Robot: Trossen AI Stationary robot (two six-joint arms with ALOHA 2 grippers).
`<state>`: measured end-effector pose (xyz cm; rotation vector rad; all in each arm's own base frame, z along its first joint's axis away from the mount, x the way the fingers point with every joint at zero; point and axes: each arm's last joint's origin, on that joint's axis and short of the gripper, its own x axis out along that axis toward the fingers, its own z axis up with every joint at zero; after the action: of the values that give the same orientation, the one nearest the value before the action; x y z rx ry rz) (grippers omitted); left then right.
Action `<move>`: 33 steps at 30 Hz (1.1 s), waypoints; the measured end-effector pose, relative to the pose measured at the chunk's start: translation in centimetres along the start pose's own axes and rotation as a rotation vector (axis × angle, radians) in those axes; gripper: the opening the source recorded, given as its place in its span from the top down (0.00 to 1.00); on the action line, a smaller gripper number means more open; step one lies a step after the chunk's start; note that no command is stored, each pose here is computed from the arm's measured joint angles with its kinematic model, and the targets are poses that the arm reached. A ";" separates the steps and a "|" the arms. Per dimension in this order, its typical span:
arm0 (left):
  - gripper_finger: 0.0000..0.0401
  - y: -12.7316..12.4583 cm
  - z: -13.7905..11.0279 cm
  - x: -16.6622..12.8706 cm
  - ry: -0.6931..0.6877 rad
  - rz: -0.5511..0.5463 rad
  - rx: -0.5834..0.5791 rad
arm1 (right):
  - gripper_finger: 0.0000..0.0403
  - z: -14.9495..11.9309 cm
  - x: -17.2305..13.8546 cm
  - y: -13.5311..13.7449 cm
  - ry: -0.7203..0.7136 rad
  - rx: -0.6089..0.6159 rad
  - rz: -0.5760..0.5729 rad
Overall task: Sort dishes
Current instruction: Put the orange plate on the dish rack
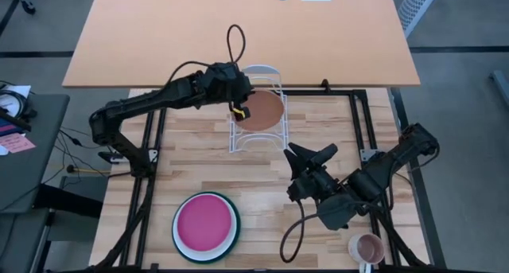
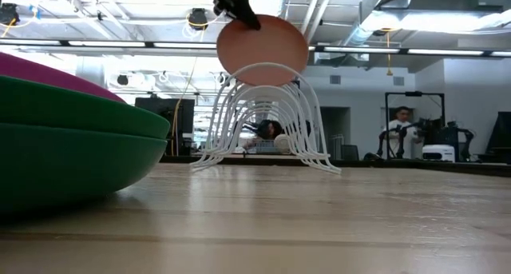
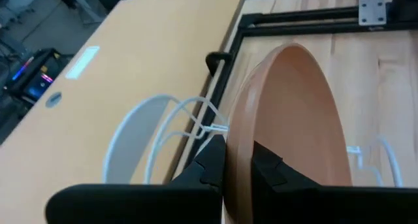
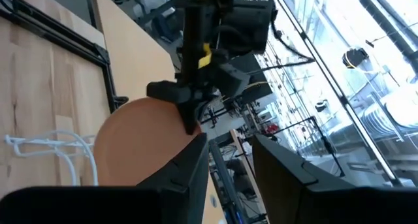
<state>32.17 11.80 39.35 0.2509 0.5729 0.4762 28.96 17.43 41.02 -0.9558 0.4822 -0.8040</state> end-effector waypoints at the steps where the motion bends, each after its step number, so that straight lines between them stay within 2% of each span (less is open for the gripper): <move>1: 0.96 -0.1 -0.2 0.2 -0.008 0.002 -0.006 | 0.69 0.0 -0.1 0.0 -0.002 0.000 0.001; 17: 0.95 -2.4 -4.1 3.1 0.044 -0.032 -0.060 | 0.69 0.0 -0.4 0.1 -0.007 -0.002 0.003; 23: 0.91 -3.1 -4.8 3.6 0.030 -0.034 -0.072 | 0.69 0.0 -0.3 0.1 -0.006 -0.002 0.002; 33: 0.90 -3.4 -5.0 3.7 0.013 -0.074 -0.110 | 0.70 0.0 -0.3 0.1 -0.007 -0.003 0.002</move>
<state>33.30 11.24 32.41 0.1211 0.5652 0.4362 28.80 17.72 40.97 -0.9605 0.4791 -0.7979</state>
